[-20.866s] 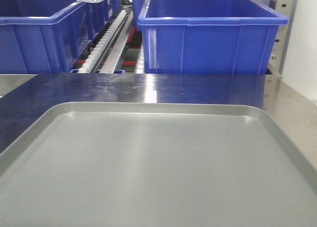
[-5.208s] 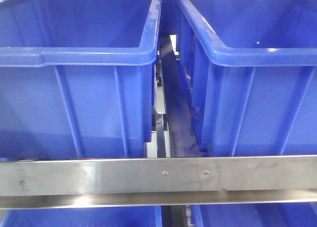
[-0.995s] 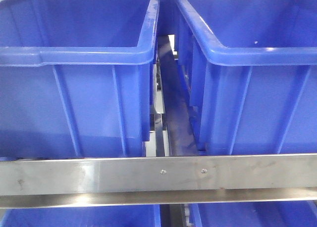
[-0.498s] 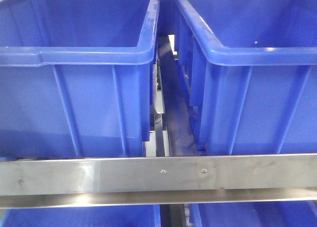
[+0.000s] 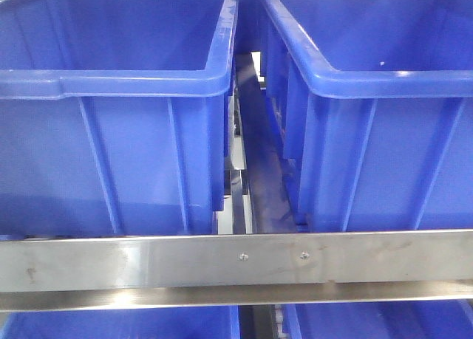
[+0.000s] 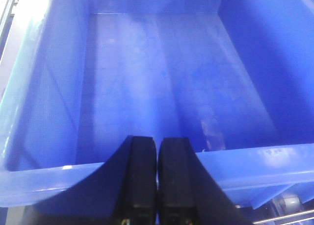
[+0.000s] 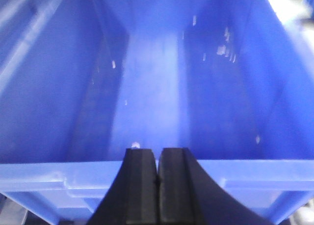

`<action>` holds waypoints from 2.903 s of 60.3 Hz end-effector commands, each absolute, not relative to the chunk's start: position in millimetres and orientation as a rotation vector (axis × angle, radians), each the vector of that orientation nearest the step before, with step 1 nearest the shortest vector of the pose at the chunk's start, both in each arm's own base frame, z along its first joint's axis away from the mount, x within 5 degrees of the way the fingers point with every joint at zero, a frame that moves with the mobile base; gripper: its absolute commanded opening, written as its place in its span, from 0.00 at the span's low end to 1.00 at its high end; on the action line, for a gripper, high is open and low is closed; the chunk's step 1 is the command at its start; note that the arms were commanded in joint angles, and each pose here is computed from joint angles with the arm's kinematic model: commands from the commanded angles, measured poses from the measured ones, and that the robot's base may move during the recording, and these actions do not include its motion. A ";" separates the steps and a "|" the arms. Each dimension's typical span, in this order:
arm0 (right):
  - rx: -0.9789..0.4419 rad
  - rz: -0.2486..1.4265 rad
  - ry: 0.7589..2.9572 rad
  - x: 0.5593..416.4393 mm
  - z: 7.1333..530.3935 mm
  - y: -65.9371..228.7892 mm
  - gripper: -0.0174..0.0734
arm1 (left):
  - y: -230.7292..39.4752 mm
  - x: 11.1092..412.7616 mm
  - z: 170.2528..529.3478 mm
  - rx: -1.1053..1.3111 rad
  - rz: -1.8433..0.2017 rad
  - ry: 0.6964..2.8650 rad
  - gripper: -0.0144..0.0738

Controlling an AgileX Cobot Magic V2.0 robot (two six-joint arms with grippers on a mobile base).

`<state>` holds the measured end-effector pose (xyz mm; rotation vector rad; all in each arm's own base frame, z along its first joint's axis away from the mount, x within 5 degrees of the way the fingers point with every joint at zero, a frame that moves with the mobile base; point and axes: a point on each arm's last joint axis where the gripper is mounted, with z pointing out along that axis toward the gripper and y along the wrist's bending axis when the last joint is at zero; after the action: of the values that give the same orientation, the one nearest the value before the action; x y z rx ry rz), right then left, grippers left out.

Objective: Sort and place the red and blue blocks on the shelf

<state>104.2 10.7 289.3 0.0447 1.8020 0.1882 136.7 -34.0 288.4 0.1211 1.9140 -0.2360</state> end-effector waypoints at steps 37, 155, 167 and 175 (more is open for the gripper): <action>0.046 0.166 1.516 55.0 213.5 4.3 0.25 | -36.1 138.4 306.8 0.116 -0.269 1.792 0.30; 0.062 0.183 1.500 54.1 208.2 4.1 0.25 | -36.4 139.7 305.8 0.116 -0.268 1.799 0.30; 0.062 0.183 1.500 54.1 208.2 4.1 0.25 | -33.4 130.3 313.1 0.125 -0.257 1.745 0.30; 0.062 0.183 1.500 54.1 208.2 4.1 0.25 | -23.1 114.3 321.1 0.119 -0.189 1.658 0.30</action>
<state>56.5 5.6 191.7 0.0589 1.6347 0.1910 122.0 -27.2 299.2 0.1372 1.8230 -0.1929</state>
